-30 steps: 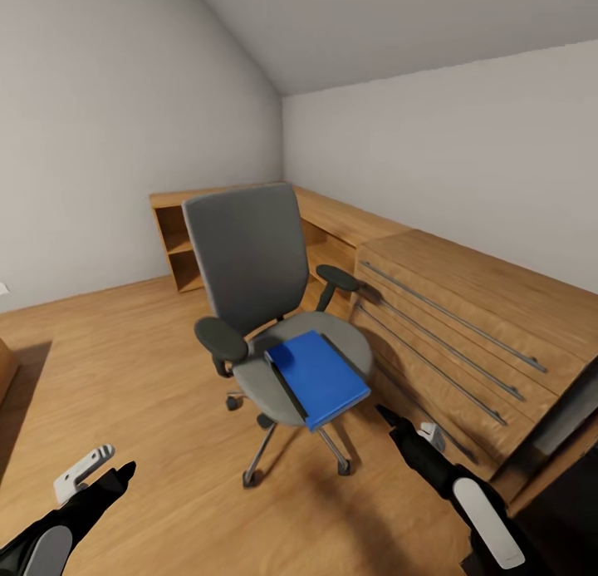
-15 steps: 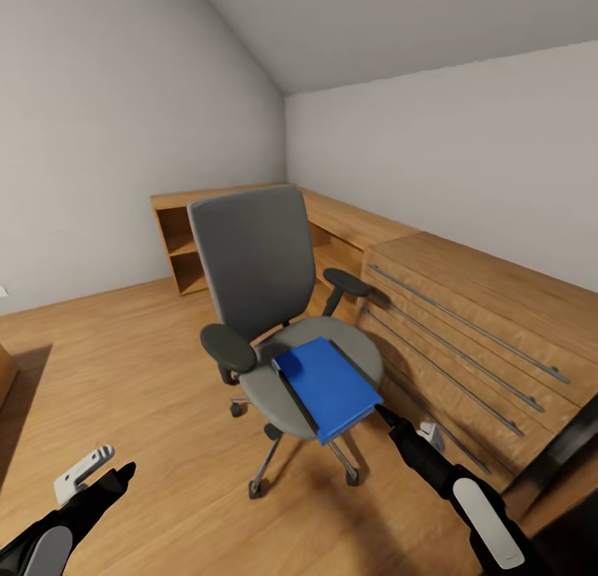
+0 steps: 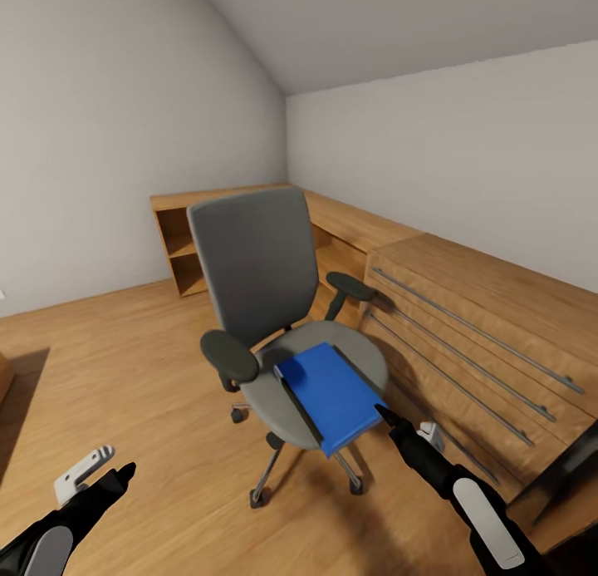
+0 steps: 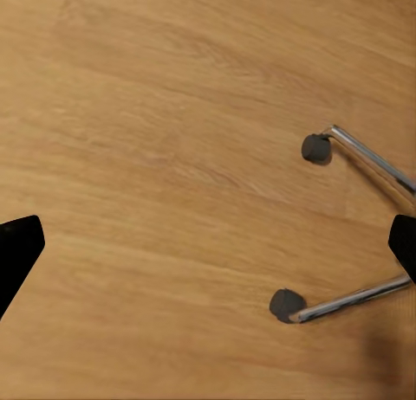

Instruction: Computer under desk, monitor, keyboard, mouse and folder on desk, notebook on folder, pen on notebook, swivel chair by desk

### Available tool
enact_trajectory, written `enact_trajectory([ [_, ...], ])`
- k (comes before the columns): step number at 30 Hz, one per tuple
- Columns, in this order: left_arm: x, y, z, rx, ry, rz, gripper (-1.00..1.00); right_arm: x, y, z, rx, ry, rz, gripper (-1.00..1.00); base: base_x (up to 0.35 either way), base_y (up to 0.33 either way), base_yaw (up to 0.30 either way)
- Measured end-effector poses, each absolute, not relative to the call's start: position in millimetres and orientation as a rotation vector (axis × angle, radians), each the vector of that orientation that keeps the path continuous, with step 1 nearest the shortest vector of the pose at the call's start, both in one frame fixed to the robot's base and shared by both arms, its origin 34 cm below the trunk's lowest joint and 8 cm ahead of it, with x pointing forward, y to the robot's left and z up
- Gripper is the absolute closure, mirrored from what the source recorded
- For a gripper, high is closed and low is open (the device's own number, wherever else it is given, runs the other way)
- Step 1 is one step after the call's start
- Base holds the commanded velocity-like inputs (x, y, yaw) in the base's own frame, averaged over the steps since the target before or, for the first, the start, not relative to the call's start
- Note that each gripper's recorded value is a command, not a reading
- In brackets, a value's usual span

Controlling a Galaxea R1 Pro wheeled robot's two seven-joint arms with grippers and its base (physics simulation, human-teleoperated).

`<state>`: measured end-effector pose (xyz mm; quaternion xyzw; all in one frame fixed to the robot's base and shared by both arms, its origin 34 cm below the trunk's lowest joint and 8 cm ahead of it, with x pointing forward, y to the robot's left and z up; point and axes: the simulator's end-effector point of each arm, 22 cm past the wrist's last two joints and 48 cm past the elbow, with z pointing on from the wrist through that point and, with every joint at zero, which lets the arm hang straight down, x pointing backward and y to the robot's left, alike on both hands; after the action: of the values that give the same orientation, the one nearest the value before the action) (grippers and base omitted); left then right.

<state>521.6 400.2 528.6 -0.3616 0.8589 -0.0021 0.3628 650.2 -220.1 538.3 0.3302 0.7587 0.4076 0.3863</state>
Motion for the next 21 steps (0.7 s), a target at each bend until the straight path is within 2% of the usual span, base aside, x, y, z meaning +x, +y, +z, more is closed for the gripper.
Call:
enact_trajectory([
  [11,521.4,400.0,527.9,-0.931,2.213,-0.005,-1.00,650.3,-220.3,538.0,0.840,1.932,1.037,-1.00,0.049,0.001,0.000],
  [21,521.2,400.0,527.7,-0.931,2.214,-0.005,-1.00,650.3,-220.4,538.1,0.840,1.932,1.037,-1.00,0.110,0.063,0.000],
])
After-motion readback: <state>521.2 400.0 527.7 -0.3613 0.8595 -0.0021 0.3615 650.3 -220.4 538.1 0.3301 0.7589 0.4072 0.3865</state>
